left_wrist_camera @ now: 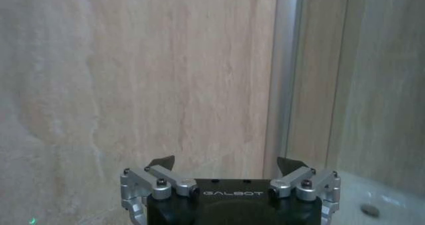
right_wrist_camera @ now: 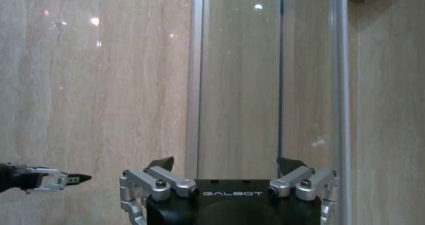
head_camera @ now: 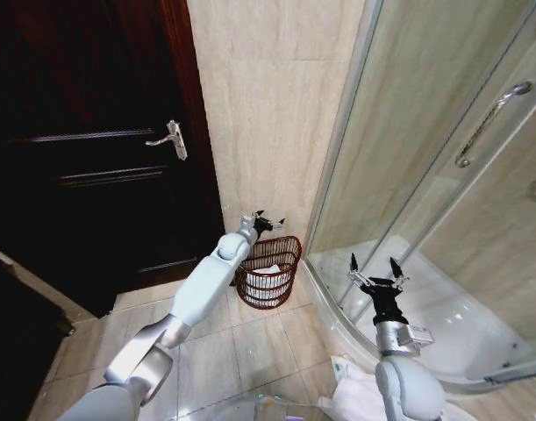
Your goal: Discard the used towel into the hamper.
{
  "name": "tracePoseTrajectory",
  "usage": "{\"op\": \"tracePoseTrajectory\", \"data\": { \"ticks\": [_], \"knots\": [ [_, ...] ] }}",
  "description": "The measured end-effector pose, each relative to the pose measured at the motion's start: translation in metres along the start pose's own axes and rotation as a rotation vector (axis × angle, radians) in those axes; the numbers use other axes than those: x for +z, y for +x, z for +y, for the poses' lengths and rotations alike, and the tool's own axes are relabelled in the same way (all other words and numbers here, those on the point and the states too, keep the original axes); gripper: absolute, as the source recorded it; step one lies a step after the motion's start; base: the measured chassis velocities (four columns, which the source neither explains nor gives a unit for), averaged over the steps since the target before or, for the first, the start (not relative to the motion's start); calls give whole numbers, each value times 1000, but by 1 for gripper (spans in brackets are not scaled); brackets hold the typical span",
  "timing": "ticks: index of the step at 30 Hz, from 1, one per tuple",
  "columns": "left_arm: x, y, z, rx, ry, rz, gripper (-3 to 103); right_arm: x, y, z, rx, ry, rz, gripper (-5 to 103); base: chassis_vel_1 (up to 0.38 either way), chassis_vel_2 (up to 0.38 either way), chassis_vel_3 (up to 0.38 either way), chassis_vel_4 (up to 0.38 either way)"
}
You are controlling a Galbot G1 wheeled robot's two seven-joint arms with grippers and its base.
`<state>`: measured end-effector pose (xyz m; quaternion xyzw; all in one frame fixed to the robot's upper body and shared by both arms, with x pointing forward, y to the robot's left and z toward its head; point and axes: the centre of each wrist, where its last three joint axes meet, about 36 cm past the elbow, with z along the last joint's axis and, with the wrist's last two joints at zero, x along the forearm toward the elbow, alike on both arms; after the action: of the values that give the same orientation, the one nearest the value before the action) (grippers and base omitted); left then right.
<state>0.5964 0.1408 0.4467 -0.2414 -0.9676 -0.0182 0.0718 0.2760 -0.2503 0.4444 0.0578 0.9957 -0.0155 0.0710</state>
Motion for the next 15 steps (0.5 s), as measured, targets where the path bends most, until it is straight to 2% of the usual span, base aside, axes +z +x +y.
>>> {"op": "tracePoseTrajectory", "data": {
  "ticks": [3,4,7,8,11,12,15],
  "knots": [
    [7,14,-1,-25,35,-80,100,0,-1,1,9,-5,1,100,0,0,0,0],
    [7,14,-1,-25,35,-80,100,0,-1,1,9,-5,1,100,0,0,0,0],
    [15,39,-2,-47,61,-150,100,-1,-2,0,27,-8,5,100,0,0,0,0],
    [15,39,-2,-47,61,-150,100,-1,-2,0,27,-8,5,100,0,0,0,0],
    [29,72,-6,-71,57,-167,100,-1,-1,-4,49,-12,24,100,0,0,0,0],
    [29,72,-6,-71,57,-167,100,-1,-1,-4,49,-12,24,100,0,0,0,0],
    [44,111,-10,-92,49,-153,100,-1,0,-9,69,-21,33,100,0,0,0,0]
  ]
}}
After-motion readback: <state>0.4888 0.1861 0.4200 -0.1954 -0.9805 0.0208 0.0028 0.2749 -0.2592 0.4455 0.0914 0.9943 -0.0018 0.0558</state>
